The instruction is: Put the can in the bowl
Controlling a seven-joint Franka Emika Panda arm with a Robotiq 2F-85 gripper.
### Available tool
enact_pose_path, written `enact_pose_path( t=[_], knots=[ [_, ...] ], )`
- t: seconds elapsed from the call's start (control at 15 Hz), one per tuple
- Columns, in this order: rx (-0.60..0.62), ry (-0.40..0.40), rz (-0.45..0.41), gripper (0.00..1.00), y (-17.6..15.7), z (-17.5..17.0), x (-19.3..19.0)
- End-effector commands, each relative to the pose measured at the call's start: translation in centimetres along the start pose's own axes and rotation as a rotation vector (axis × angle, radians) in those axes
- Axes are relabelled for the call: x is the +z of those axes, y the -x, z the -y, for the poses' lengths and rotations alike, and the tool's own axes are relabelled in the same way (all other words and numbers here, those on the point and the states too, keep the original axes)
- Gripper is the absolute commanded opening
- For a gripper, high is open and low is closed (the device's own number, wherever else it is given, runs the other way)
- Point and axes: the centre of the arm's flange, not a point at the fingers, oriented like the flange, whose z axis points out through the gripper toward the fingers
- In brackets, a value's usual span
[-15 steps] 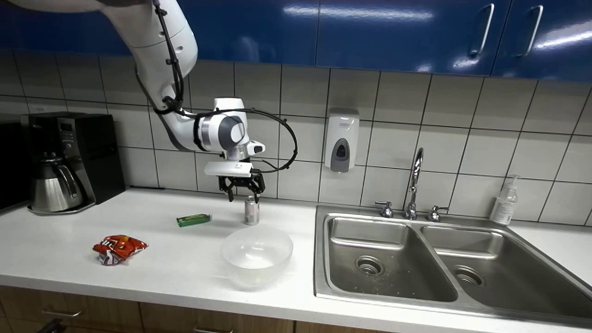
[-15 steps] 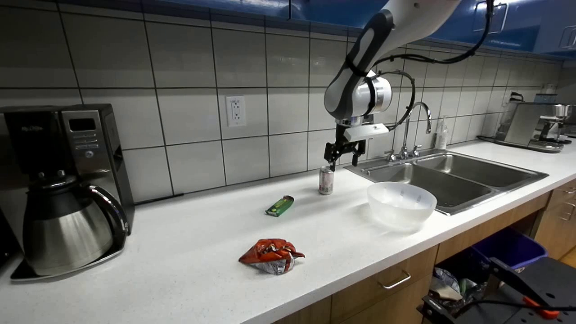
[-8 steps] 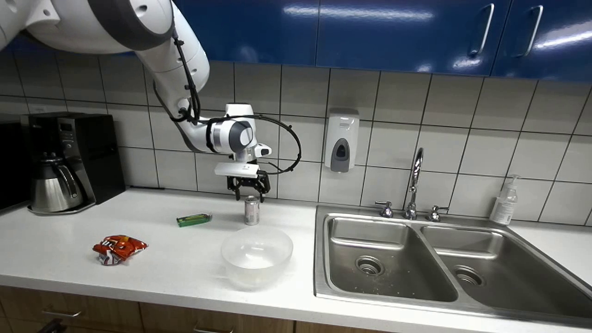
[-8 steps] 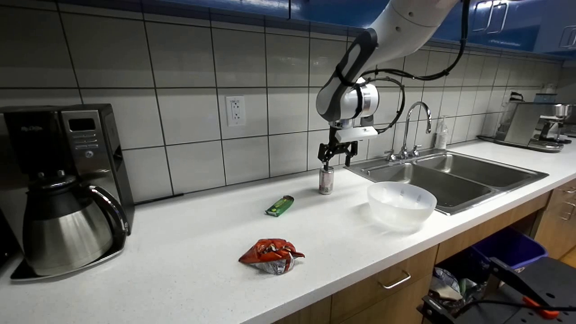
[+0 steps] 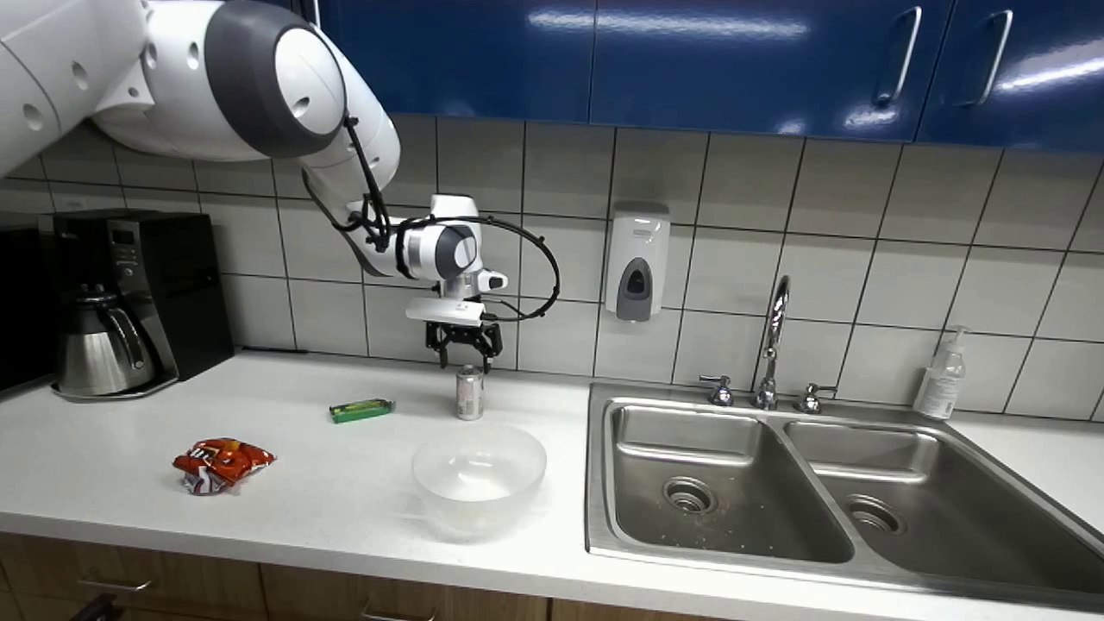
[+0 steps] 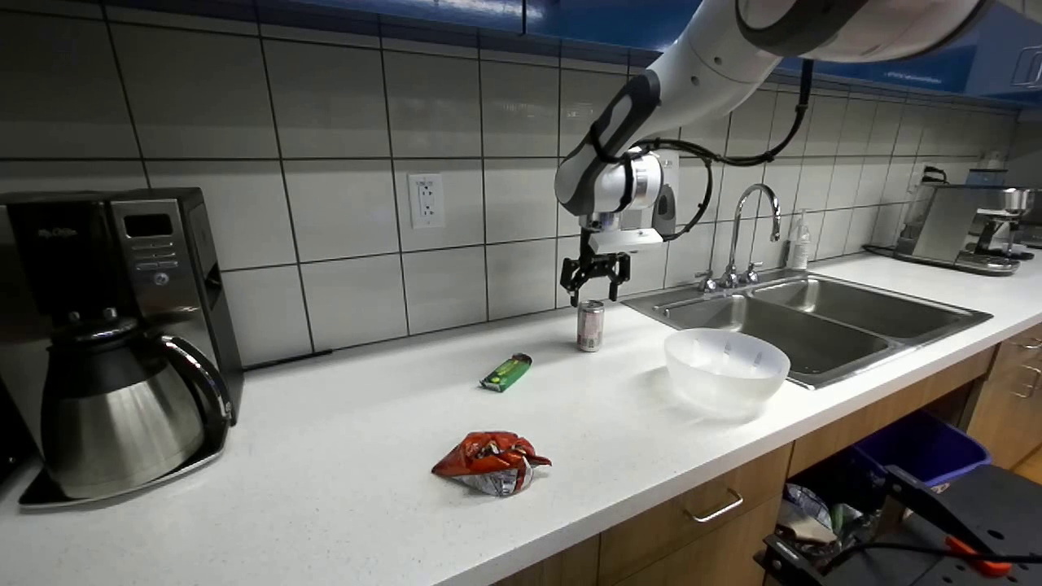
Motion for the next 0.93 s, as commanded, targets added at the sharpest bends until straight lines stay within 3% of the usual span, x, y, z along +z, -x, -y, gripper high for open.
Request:
enact_pose_path(
  t=[0.0,0.87],
  knots=[
    [0.021,-0.028,0.025,1.0,-3.5,0.0,0.8],
    [0.019,-0.008,0.057,1.0,-3.4,-0.8,3.7]
  ],
)
